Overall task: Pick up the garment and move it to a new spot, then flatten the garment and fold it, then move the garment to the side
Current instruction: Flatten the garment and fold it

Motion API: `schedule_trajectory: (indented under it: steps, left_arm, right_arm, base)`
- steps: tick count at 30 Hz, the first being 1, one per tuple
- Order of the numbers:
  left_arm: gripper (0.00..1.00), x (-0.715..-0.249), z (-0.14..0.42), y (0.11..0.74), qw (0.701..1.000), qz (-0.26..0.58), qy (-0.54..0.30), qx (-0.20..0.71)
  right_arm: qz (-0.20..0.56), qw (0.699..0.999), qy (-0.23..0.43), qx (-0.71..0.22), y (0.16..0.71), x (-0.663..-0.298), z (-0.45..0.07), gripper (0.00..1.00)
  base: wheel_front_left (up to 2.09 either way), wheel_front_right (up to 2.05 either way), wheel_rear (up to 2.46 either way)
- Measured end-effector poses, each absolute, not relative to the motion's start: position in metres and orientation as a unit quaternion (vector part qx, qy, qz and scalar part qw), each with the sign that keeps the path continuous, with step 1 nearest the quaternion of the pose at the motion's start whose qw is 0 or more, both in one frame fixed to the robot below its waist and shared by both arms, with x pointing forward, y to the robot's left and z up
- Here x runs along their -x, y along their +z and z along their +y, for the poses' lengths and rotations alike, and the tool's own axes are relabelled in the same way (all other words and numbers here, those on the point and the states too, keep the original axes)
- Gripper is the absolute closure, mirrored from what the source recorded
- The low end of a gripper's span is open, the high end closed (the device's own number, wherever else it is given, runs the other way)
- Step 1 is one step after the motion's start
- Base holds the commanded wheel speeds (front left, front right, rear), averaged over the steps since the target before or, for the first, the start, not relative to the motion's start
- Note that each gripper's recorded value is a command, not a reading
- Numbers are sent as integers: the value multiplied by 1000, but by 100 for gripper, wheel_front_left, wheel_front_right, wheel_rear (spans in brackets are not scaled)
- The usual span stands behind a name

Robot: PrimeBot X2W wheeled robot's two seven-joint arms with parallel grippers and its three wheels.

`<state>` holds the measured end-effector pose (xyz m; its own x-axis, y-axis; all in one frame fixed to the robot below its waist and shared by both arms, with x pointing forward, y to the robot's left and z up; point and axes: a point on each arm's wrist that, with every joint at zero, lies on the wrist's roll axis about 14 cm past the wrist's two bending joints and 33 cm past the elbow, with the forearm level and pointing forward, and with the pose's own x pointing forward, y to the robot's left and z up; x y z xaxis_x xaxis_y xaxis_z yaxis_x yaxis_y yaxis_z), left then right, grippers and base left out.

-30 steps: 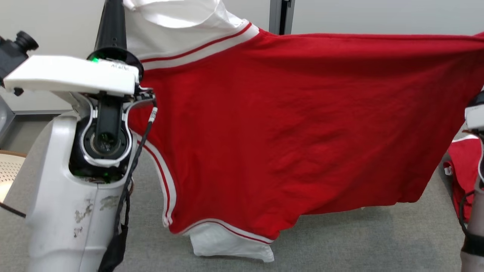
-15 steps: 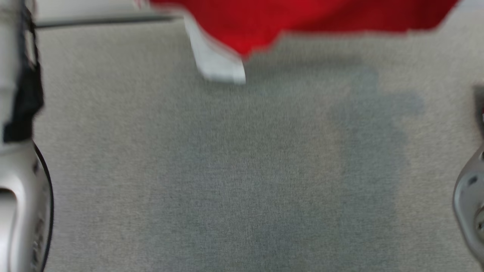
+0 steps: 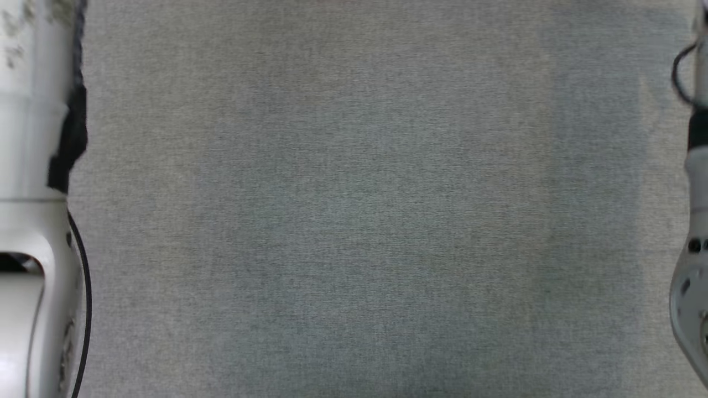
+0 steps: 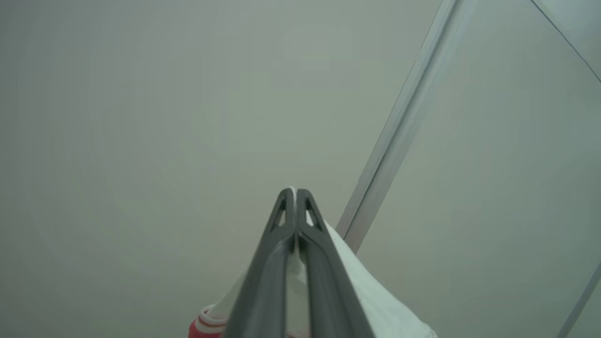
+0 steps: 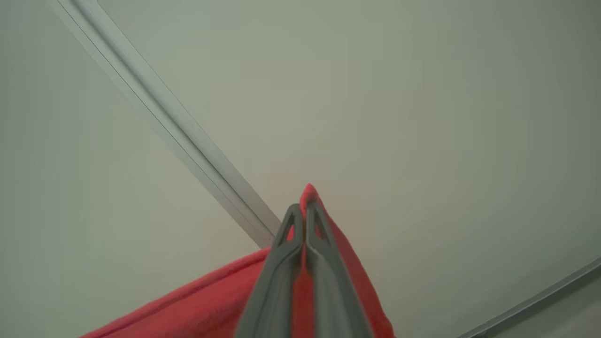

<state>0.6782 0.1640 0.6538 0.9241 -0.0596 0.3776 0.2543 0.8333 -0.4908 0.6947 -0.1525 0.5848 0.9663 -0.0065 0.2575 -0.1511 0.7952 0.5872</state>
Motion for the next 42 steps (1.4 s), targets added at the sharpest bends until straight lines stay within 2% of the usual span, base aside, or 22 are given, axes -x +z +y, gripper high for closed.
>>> schedule_trajectory:
  steps: [5, 11, 14, 26, 35, 42]
  left_arm:
    - [100, -657, 171, 598, 960, -126, -70, 240]
    - [100, -611, 178, 544, 976, -60, -57, 200]
    - [100, -594, 182, 531, 978, -43, -52, 199]
    - [100, -485, 199, 470, 990, 74, -77, 88]
    - [100, -422, 195, 442, 980, 151, -122, 42]
    - [100, -385, 191, 433, 972, 178, -149, 26]
  right_arm:
    - [-42, 945, 23, -324, 510, -671, -150, 100]
    - [6, 940, 2, -341, 476, -633, -157, 100]
    - [17, 941, 6, -337, 473, -620, -155, 100]
    - [88, 948, 25, -304, 467, -543, -158, 100]
    - [142, 950, 40, -274, 455, -498, -155, 100]
    - [155, 941, 30, -298, 451, -470, -159, 100]
  base:
    - [0, 0, 0]
    - [0, 0, 0]
    - [0, 0, 0]
    - [0, 0, 0]
    - [0, 0, 0]
    - [0, 0, 0]
